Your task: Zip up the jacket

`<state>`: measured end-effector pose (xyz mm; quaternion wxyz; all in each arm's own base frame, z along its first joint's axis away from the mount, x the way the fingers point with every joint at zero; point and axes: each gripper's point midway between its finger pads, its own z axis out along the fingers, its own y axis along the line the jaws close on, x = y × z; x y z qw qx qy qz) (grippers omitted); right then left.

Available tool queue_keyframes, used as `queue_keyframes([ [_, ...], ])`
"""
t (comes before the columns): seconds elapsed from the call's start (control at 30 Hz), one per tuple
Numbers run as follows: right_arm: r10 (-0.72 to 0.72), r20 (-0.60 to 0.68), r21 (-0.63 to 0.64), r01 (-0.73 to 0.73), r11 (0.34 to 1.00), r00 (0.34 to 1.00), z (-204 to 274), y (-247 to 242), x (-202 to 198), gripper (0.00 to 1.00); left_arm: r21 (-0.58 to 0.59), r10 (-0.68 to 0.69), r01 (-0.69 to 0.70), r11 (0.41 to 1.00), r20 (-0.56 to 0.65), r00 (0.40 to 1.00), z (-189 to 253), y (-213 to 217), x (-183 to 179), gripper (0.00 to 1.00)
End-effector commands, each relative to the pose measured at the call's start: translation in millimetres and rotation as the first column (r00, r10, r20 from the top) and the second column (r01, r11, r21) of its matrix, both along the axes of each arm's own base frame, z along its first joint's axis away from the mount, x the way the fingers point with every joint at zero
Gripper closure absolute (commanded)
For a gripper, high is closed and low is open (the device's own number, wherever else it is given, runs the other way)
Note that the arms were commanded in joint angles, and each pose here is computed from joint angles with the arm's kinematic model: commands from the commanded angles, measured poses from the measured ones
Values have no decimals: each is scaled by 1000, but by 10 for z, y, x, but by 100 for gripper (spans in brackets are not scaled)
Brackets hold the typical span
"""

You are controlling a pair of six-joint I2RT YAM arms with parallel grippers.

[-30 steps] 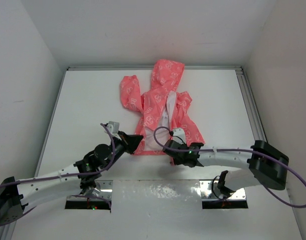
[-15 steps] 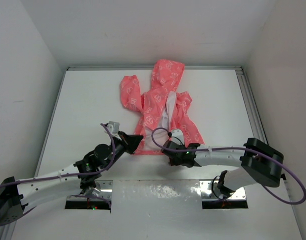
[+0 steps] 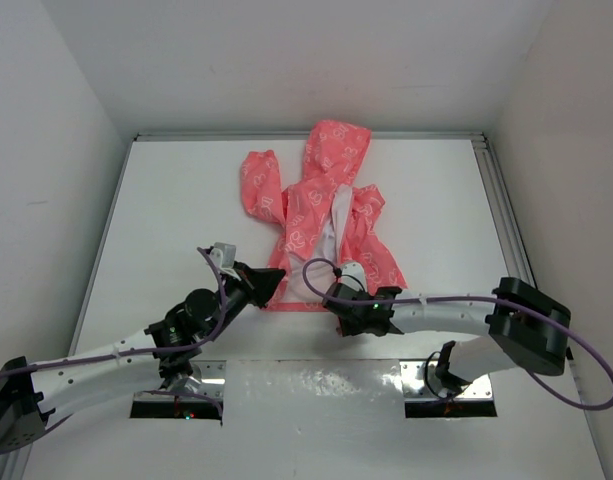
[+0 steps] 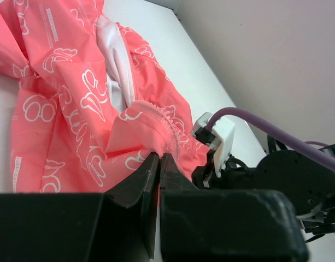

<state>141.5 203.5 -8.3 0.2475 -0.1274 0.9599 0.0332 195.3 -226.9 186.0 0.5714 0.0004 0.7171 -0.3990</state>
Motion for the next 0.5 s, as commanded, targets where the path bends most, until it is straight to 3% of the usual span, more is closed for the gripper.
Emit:
queue_keyframes([
  [0.0,19,-1,70,-19,997,1000,180,160,-26,67,-17,17,-16,1000,31,999,118,26,27,100],
  [0.27,23,-27,88,-21,996,999,101,175,-88,73,-37,17,-16,999,36,999,127,53,8,100],
  [0.47,23,-8,63,-23,998,1000,104,184,-30,65,-38,11,-10,999,32,999,115,36,5,100],
])
